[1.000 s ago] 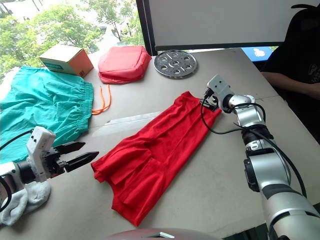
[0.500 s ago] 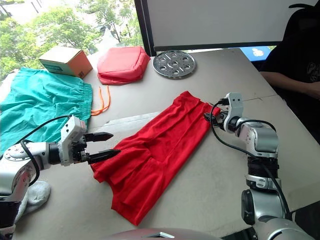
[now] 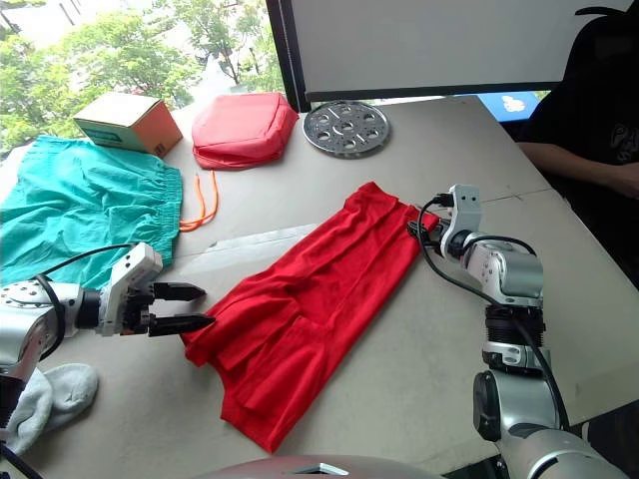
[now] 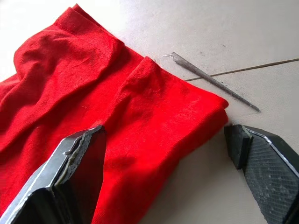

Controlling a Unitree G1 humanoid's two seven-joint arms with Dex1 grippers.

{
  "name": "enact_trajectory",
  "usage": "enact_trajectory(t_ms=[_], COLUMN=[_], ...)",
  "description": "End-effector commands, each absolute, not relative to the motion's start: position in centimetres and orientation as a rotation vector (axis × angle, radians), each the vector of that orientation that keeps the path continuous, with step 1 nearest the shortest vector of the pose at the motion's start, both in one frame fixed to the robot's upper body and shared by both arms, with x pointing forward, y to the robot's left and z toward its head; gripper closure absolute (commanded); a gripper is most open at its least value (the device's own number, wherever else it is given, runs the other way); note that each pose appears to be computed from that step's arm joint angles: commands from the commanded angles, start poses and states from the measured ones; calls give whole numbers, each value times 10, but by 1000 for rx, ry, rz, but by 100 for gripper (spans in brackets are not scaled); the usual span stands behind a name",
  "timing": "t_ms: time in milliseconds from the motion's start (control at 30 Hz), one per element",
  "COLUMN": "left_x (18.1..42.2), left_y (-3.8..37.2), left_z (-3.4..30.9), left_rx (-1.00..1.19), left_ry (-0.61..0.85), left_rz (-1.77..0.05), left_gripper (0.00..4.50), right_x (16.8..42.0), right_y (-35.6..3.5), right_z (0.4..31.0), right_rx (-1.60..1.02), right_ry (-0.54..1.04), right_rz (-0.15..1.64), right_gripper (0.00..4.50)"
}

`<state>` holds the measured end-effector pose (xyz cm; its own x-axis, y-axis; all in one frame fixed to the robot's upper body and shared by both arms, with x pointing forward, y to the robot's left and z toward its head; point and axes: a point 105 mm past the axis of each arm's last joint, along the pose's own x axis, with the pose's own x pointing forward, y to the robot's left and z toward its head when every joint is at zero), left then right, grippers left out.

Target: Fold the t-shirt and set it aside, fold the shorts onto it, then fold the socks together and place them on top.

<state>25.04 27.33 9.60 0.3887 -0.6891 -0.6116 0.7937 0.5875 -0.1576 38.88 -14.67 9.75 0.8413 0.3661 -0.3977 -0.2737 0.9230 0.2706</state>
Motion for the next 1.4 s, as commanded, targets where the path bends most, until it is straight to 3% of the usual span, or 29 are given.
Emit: enact_trajectory(t_ms=[33,67,200,233,267,333,833,1167,1400], left_x=[236,232,229,227,224,220,179,138,133], left_y=[274,274,274,273,272,271,251,199,206], left_z=[77,73,65,65,64,65,71,69,62], left_rx=[250,269,270,264,244,205,-30,-164,-189], left_ry=[784,803,808,807,804,793,691,635,572], left_rz=[-975,-983,-952,-947,-943,-926,-691,-616,-424], left_gripper=[78,97,290,311,379,446,446,446,446], right_x=[395,396,400,400,401,402,427,452,458], right_y=[-142,-141,-141,-142,-144,-148,-154,-116,-92], right_z=[109,108,102,101,101,102,122,131,133], right_rx=[205,203,160,146,139,116,-57,-220,-226], right_ry=[414,416,427,426,425,417,364,352,342], right_rz=[353,356,352,348,345,338,391,505,560], right_gripper=[84,104,307,331,405,450,450,450,450])
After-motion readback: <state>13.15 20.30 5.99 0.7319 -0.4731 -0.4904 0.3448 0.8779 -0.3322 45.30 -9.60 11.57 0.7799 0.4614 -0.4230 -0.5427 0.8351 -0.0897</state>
